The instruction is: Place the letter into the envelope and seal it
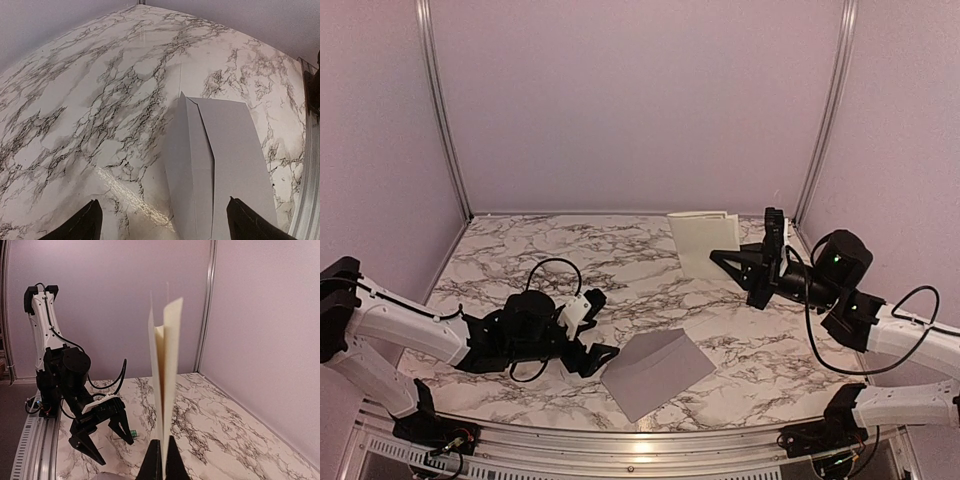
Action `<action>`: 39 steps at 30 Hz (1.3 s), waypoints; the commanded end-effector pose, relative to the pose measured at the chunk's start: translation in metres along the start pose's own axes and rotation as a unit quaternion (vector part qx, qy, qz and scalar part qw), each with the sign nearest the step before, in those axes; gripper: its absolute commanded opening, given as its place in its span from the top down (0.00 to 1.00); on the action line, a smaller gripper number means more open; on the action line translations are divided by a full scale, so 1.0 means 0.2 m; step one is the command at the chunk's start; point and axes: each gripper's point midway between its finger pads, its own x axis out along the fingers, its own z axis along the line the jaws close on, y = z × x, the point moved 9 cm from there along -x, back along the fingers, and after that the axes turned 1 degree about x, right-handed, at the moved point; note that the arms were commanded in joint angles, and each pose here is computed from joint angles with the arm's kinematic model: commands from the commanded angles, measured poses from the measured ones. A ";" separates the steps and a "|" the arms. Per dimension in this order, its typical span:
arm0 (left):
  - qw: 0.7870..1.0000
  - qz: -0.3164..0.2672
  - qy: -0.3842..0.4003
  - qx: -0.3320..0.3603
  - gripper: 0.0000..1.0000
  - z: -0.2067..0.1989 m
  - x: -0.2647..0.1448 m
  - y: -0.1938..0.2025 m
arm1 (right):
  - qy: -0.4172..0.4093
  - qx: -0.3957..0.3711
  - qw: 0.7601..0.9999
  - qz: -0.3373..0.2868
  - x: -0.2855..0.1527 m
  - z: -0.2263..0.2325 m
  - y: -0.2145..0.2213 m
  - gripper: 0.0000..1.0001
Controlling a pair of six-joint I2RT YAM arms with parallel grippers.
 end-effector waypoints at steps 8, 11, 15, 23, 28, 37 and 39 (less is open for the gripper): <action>0.999 0.038 0.021 0.002 0.12 0.02 0.15 0.02 | 0.023 -0.015 1.000 -0.001 -0.02 -0.02 0.00 1.00; 0.999 0.047 0.016 0.008 0.13 0.02 0.21 0.03 | 0.022 -0.016 1.000 -0.002 -0.03 -0.01 0.00 1.00; 0.998 0.057 0.020 0.009 0.15 0.02 0.28 0.04 | 0.023 -0.017 1.000 -0.003 -0.04 -0.01 0.00 1.00; 0.996 0.073 0.040 -0.001 0.39 0.02 0.40 0.05 | 0.024 -0.018 1.000 -0.003 -0.04 0.00 0.01 1.00; 0.995 0.083 0.053 -0.011 0.51 0.02 0.44 0.08 | 0.026 -0.019 0.999 -0.002 -0.05 0.00 0.02 1.00; 0.992 0.101 0.066 -0.023 0.82 0.01 0.47 0.13 | 0.030 -0.022 0.999 0.001 -0.04 -0.01 0.03 1.00; 0.993 0.097 0.065 -0.024 1.00 0.01 0.46 0.12 | 0.030 -0.021 0.999 0.002 -0.04 -0.01 0.03 1.00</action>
